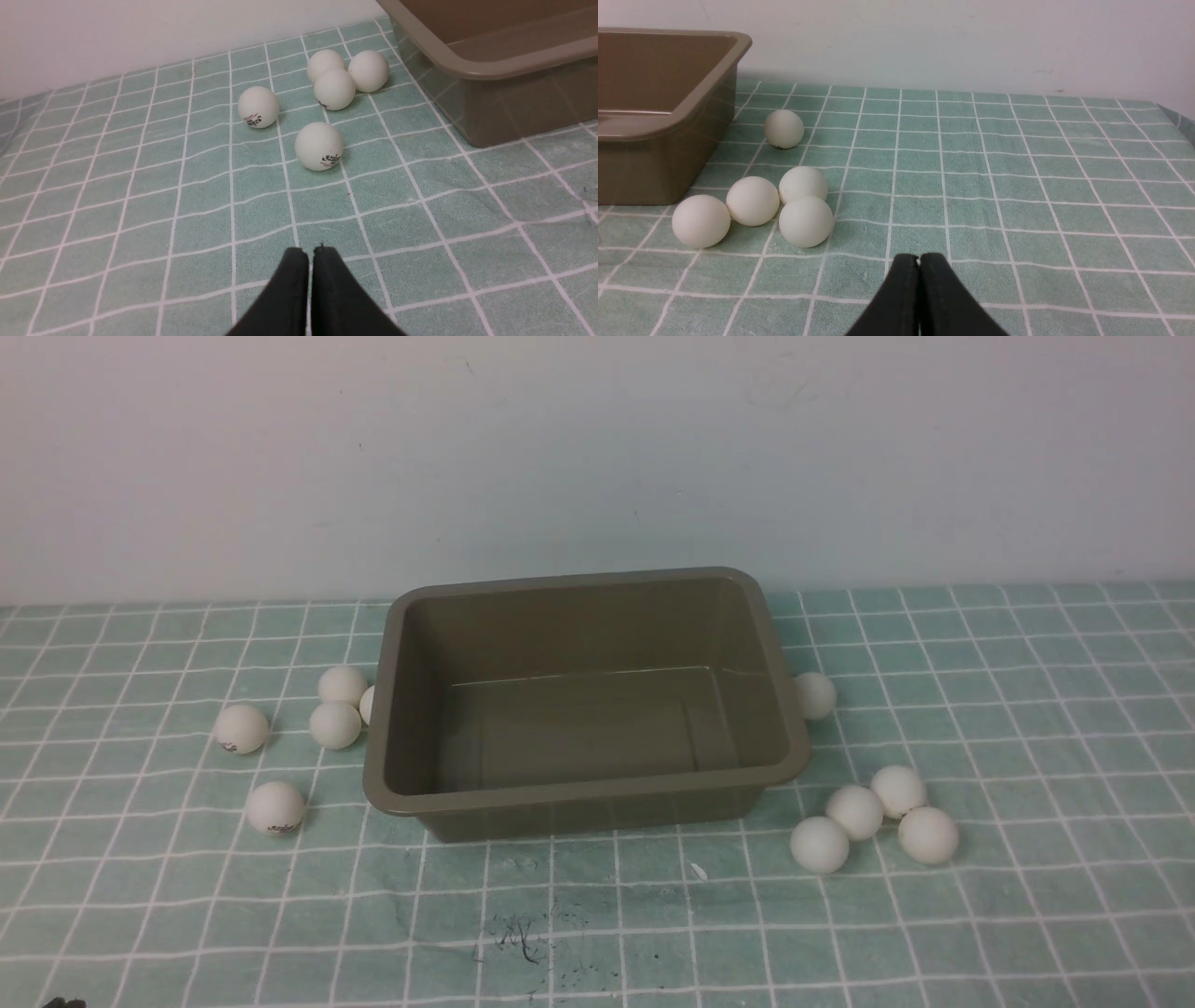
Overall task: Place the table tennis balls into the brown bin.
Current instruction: 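Reach for and grasp a ping pong ball on the table beside the basket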
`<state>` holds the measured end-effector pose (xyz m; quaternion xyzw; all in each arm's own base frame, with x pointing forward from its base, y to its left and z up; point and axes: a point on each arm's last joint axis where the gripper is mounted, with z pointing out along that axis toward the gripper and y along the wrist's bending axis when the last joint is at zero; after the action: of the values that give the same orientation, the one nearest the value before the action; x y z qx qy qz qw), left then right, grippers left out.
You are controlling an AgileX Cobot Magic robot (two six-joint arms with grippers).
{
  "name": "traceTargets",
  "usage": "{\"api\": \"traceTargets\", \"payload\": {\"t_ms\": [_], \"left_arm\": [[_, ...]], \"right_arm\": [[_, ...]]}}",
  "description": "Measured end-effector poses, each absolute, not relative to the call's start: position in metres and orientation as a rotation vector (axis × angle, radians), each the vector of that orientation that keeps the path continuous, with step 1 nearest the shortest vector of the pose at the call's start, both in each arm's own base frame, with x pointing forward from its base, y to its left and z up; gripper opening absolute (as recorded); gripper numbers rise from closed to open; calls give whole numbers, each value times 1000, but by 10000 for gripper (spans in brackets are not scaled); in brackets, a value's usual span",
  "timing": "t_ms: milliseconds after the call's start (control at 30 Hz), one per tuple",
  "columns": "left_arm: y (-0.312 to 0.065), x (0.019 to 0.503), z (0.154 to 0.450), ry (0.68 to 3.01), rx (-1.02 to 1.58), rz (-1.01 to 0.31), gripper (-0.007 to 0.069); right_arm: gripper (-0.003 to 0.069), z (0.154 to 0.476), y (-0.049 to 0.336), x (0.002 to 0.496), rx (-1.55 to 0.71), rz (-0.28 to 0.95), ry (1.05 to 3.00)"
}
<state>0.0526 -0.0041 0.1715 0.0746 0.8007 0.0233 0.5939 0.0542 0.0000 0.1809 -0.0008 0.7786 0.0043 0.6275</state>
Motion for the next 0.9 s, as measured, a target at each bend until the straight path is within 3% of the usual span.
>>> {"api": "traceTargets", "payload": {"t_ms": [100,167,233,367,533,667,700,800,867,900], "left_arm": [[-4,53,172,1856,156,39,-5],[-6,54,175,1829,60,-65,-5],[-8,55,184,1725,-126,-248,-5],[-1,57,204,1474,-344,-393,-5],[19,49,231,1113,-546,-407,-5],[20,41,264,1018,-508,-410,-5],[14,38,293,1036,-430,-409,-5],[1,53,335,1202,-303,-398,-5],[-8,75,351,1467,-208,-385,-5],[-9,74,353,1476,-197,-385,-5]], "right_arm": [[-13,181,0,54,-2,10,1785],[-13,181,0,54,-2,10,1785],[-13,181,0,54,-2,10,1785],[-13,181,0,54,-2,10,1785],[-13,181,0,54,-2,10,1785],[-13,182,1,55,14,32,1759],[-13,186,2,56,79,113,1694],[-13,201,2,57,280,335,1522],[-13,210,-1,56,431,487,1392],[-13,210,-1,56,440,495,1381]]}}
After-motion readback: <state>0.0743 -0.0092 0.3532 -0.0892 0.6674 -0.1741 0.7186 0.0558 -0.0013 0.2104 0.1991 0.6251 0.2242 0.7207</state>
